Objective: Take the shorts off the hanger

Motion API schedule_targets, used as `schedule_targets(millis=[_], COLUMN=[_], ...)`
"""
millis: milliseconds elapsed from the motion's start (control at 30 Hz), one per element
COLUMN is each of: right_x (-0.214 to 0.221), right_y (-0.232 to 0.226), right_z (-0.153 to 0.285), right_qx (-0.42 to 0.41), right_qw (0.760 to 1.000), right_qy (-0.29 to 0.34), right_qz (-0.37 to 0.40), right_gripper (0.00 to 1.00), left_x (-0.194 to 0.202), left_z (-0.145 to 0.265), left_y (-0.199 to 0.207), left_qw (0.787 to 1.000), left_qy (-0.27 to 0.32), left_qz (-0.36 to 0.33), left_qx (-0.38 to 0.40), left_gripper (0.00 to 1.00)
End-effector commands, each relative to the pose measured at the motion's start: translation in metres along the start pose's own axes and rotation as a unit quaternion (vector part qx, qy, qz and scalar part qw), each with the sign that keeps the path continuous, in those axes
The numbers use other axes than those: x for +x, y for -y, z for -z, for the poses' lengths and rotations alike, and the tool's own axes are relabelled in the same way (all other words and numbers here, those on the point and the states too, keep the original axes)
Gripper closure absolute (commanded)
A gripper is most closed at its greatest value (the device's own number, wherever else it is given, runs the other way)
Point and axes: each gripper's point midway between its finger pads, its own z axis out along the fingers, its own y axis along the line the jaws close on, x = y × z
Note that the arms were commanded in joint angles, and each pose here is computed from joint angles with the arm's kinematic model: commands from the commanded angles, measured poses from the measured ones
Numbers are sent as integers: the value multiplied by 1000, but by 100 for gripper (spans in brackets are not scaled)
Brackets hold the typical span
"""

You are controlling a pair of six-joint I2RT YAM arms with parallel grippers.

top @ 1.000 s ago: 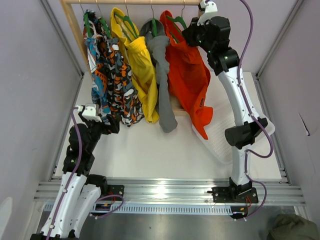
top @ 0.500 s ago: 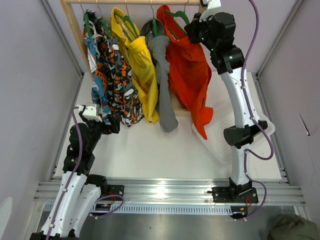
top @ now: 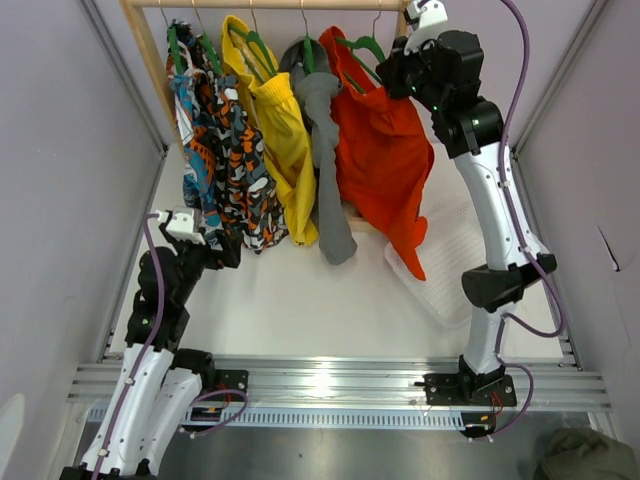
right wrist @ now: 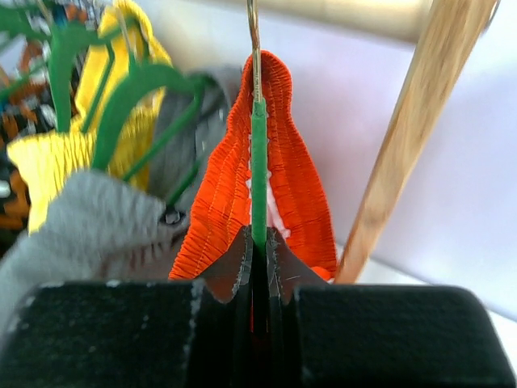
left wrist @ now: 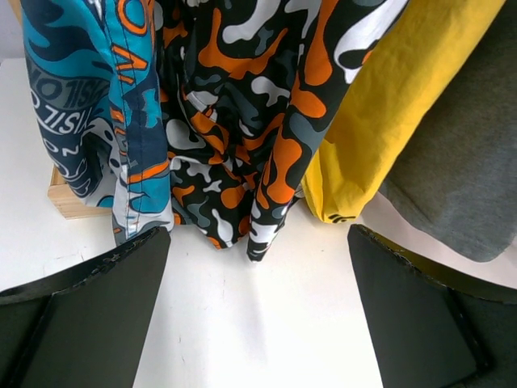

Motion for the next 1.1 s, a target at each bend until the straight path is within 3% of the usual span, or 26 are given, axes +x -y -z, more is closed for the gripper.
schedule_targets(millis=[0, 333, 600, 900, 1067], right_x=[-45, -55, -39, 13, 77], right_y=[-8, -15, -29, -90, -122], right_z=[44, 154, 261, 336, 324], right_qx=[-10, -12, -69, -252, -378], right_qw=[998, 995, 980, 940, 908], right_qy=[50, 40, 14, -15, -64], right_qz=[32, 88, 188, 231, 168], right_gripper=[100, 100, 100, 100, 100], left_x=[-18, -32, -48, -81, -96], left_z=[2, 8, 18, 78, 107], left_y=[9, 29, 71, 136, 157], left_qw=[999, 996, 980, 918, 881], left_qy=[29, 52, 47, 14, -6], left_qz=[-13, -2, 89, 191, 232], left_qx=[23, 72, 174, 348, 411], left_gripper=[1, 1, 1, 1, 1])
